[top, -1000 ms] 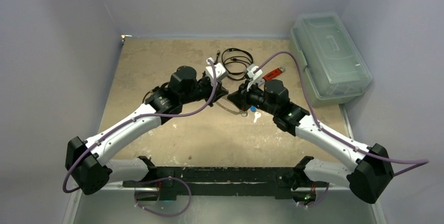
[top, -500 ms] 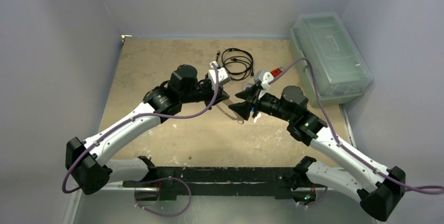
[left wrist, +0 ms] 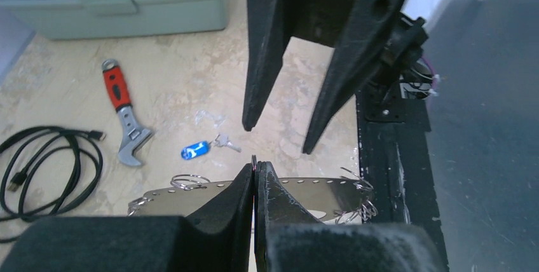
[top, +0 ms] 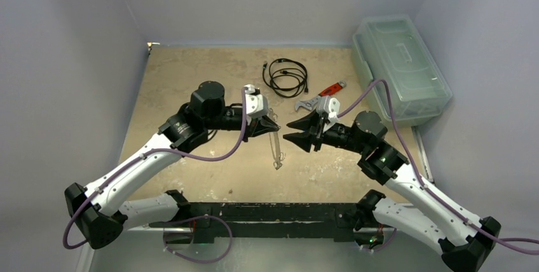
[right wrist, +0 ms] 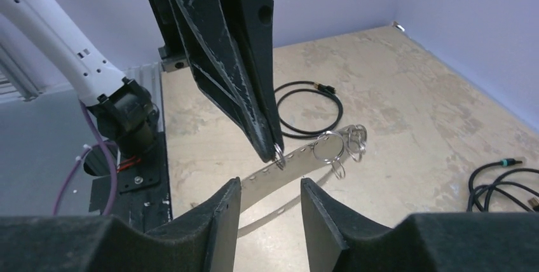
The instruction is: Put the keys on the keyring
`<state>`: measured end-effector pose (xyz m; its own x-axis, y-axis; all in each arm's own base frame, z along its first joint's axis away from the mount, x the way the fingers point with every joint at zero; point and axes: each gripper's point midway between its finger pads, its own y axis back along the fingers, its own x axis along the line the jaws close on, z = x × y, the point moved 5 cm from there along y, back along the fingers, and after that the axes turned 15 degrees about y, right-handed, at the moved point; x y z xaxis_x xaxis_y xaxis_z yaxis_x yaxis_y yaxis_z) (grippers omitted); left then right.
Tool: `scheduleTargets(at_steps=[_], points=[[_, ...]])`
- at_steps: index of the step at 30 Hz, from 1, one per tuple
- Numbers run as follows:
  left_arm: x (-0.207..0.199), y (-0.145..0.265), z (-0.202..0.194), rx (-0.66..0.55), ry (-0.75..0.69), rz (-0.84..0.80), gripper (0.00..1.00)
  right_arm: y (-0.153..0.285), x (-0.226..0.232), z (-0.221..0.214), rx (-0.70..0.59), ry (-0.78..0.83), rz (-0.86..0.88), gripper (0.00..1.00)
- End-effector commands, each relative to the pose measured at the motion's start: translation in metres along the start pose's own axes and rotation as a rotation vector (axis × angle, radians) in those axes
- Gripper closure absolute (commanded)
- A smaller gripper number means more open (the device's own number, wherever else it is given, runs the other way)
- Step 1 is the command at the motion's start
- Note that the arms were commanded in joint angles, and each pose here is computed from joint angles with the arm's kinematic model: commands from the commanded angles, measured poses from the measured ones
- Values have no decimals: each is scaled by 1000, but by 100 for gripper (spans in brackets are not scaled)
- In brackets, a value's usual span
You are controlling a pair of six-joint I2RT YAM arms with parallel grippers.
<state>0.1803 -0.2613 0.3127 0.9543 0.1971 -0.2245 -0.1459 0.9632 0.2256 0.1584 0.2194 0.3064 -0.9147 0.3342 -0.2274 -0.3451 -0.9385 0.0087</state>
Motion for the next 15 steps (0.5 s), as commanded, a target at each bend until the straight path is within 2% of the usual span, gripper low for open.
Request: scheduleTargets(at_steps=[1,15], points=[[-27,10,14,-58,-88,-158,100,2,5,9,-43,67,56,60],[-36,9,14,-52,-83,-231,100,0,9,15,-66,75,108,68]])
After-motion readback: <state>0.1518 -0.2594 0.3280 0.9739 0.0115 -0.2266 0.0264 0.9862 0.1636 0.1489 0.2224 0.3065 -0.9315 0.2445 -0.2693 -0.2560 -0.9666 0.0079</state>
